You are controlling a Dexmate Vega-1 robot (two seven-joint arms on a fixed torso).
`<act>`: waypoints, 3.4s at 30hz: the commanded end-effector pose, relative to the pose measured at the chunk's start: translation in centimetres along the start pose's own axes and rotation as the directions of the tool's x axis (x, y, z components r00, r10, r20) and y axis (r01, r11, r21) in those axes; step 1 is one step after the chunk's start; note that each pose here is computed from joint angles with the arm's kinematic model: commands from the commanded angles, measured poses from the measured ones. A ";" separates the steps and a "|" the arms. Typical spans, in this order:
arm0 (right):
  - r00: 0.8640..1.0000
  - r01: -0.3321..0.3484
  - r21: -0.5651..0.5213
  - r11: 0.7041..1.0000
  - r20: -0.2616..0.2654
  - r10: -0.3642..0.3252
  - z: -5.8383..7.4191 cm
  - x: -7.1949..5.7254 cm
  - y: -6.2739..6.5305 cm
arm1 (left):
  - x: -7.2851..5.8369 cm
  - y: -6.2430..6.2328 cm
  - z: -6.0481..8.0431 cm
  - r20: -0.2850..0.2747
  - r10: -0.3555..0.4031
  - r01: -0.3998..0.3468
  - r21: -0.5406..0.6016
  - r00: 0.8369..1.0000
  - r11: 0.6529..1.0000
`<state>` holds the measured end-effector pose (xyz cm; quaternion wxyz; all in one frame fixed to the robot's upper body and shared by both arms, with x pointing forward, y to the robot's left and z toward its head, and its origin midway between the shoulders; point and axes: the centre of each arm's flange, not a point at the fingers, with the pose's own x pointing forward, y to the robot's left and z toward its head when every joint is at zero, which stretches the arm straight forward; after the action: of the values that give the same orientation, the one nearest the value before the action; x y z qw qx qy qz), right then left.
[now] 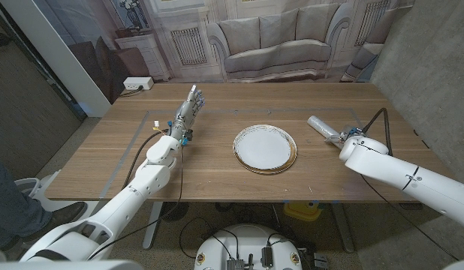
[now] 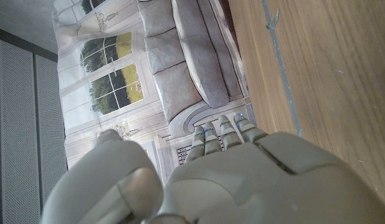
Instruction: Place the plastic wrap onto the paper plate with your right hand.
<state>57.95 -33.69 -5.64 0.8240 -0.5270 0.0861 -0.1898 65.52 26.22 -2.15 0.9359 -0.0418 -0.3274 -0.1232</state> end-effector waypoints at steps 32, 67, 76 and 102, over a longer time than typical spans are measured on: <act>0.997 -0.023 -0.042 0.999 -0.068 0.020 0.1 1.7 0.1 | -0.3 -0.6 -0.7 -0.003 0.016 -0.016 -0.026 1.000 1.000; 0.997 0.077 -0.106 0.991 -0.011 -0.078 0.8 0.9 -1.4 | -0.7 -0.9 -0.3 0.007 0.013 -0.012 -0.021 1.000 1.000; 0.997 0.081 -0.118 0.990 -0.005 -0.082 1.2 0.7 -1.8 | -0.6 -0.8 -0.2 0.005 0.010 -0.010 -0.021 1.000 1.000; 0.991 0.135 -0.110 0.985 0.020 -0.133 1.7 -0.6 -3.2 | -0.3 -0.6 0.1 0.013 0.009 -0.009 -0.015 1.000 1.000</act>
<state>57.80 -33.36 -2.53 0.7817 -0.5766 0.0634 -0.2289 65.08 25.60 -2.50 0.9345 -0.0533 -0.3301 -0.1219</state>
